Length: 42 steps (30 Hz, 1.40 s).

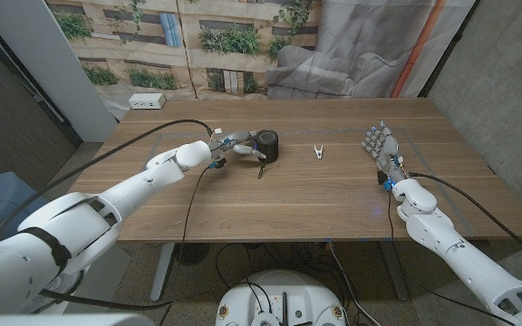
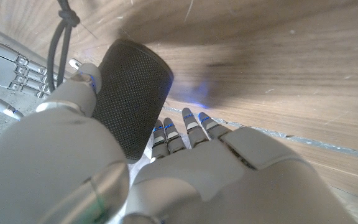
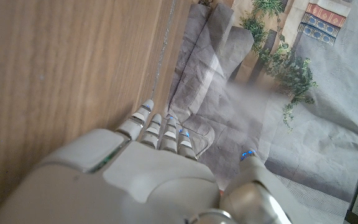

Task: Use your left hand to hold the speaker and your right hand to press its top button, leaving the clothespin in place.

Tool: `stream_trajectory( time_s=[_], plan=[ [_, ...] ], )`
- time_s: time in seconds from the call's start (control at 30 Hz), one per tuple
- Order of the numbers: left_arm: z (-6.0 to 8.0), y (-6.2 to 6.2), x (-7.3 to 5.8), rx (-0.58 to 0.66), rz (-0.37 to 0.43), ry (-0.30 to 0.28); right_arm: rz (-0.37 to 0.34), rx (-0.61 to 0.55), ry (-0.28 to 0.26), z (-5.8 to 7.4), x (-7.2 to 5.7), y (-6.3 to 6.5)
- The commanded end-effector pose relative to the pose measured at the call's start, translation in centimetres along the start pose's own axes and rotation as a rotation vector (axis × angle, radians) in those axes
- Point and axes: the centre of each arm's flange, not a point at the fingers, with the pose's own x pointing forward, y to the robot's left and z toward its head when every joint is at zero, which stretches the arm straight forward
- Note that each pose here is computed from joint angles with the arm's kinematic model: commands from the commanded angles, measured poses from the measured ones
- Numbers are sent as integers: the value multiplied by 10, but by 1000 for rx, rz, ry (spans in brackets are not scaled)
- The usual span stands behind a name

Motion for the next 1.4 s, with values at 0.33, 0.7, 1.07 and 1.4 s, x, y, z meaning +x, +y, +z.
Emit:
stream_trajectory(
  time_s=[0.33,0.7,1.07,1.4],
  plan=[
    [5,-20,15,-28,-20,-22,-10,6,2,-3,-8,-5],
    [6,-31,11,-93,110,-11,-15,11,4,-5,-13,-9],
    [4,-36,8,-113,227,3,-5,9,3,-4,-13,-9],
    [2,-42,8,-153,272,11,-7,8,4,-4,-14,-11]
  ],
)
